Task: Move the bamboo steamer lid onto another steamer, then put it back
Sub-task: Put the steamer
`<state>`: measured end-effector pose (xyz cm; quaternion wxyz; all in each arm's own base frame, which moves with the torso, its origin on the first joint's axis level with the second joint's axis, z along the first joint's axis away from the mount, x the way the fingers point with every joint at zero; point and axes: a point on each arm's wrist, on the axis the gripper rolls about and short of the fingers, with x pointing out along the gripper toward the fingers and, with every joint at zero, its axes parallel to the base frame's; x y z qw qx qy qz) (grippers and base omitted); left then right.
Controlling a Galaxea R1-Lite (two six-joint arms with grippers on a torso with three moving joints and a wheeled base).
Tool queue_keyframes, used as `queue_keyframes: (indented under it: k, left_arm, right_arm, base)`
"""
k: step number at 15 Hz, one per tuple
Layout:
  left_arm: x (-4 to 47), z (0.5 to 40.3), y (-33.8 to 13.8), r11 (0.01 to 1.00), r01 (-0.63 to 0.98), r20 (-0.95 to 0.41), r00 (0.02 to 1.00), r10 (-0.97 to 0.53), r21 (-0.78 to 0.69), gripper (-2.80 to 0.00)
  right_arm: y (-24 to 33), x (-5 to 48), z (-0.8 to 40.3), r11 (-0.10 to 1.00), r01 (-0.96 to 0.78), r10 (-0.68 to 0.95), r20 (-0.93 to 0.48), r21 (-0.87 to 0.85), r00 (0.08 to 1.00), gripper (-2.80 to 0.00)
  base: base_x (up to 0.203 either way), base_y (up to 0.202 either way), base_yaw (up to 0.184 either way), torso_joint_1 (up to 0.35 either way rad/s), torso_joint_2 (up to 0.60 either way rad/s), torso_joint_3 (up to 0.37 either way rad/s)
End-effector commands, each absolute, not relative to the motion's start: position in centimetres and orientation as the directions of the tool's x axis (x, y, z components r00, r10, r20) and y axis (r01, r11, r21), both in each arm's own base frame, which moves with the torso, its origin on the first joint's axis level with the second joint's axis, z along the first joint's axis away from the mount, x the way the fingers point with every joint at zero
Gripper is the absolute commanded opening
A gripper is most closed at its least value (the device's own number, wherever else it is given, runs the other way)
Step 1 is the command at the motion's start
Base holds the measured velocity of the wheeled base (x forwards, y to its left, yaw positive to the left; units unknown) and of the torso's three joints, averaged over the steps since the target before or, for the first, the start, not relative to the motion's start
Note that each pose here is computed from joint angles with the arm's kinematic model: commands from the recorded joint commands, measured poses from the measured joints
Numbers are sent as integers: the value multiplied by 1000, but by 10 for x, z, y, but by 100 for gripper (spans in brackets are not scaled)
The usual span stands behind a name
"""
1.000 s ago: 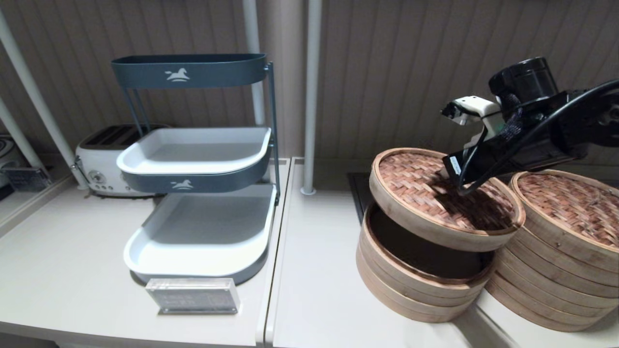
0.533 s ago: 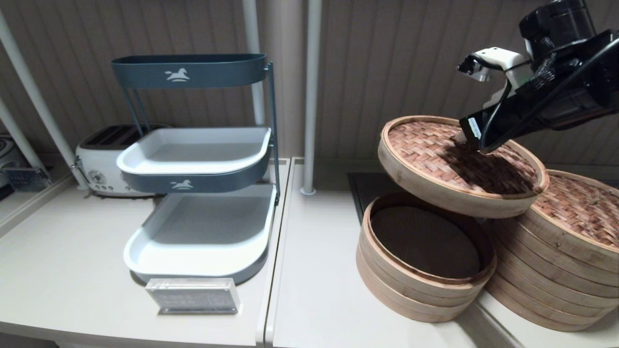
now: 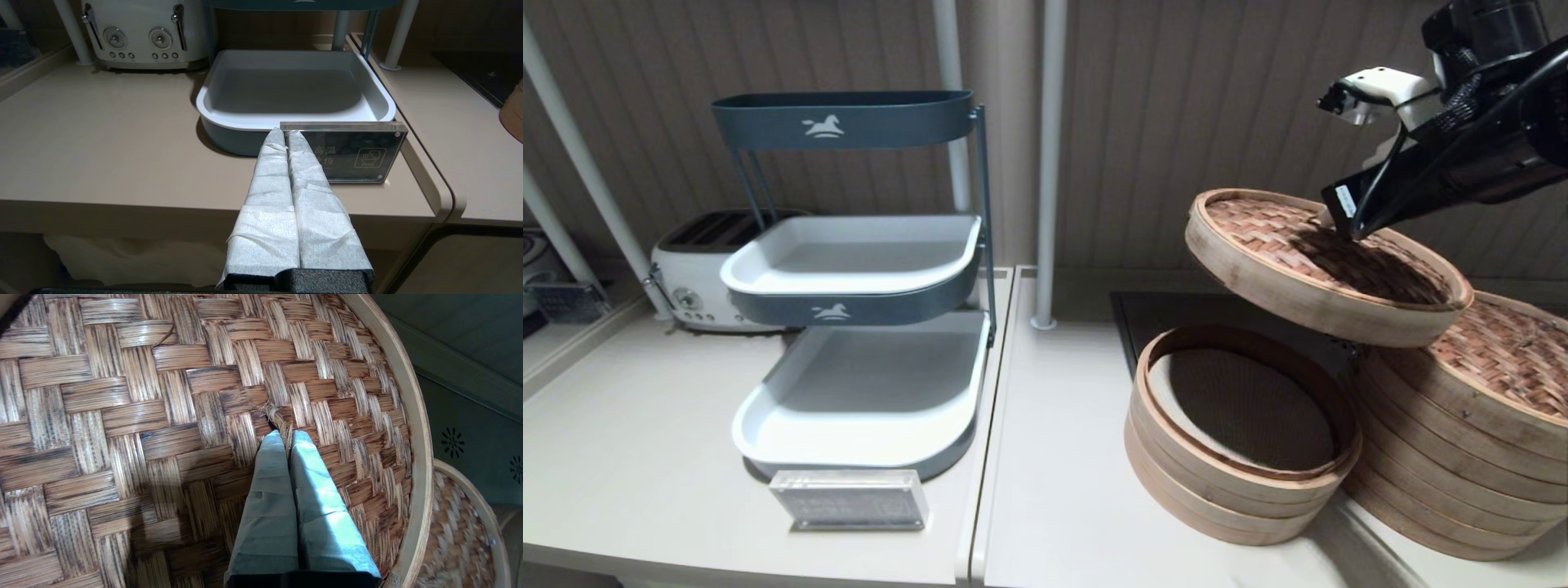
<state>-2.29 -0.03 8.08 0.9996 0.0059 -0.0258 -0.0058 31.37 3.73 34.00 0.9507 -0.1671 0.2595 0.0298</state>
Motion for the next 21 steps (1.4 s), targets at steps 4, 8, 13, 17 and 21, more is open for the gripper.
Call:
queue_keyframes:
  k: [4, 8, 13, 17, 21]
  left_arm:
    - [-21, 73, 0, 1000, 12, 28, 1000, -12, 11, -280]
    - [-21, 73, 0, 1000, 12, 26, 1000, -12, 13, -280]
    - [-21, 73, 0, 1000, 12, 27, 1000, -12, 13, -280]
    - [-21, 73, 0, 1000, 12, 27, 1000, -12, 12, -280]
    - [-21, 73, 0, 1000, 12, 26, 1000, -12, 13, -280]
  right_arm:
    - [14, 302, 349, 947, -73, -93, -485, -312, 870, -280]
    - [-6, 300, 347, 945, -30, -143, -494, -325, 858, -280]
    - [-30, 300, 343, 948, 16, -185, -507, -319, 842, -280]
    - [-40, 300, 340, 947, 38, -208, -517, -320, 831, -280]
    - [-58, 300, 333, 949, 68, -232, -539, -306, 810, -280]
  base:
    - [0, 0, 0, 0, 0, 0]
    - [0, 0, 0, 0, 0, 0]
    - [0, 0, 0, 0, 0, 0]
    - [0, 0, 0, 0, 0, 0]
    - [0, 0, 0, 0, 0, 0]
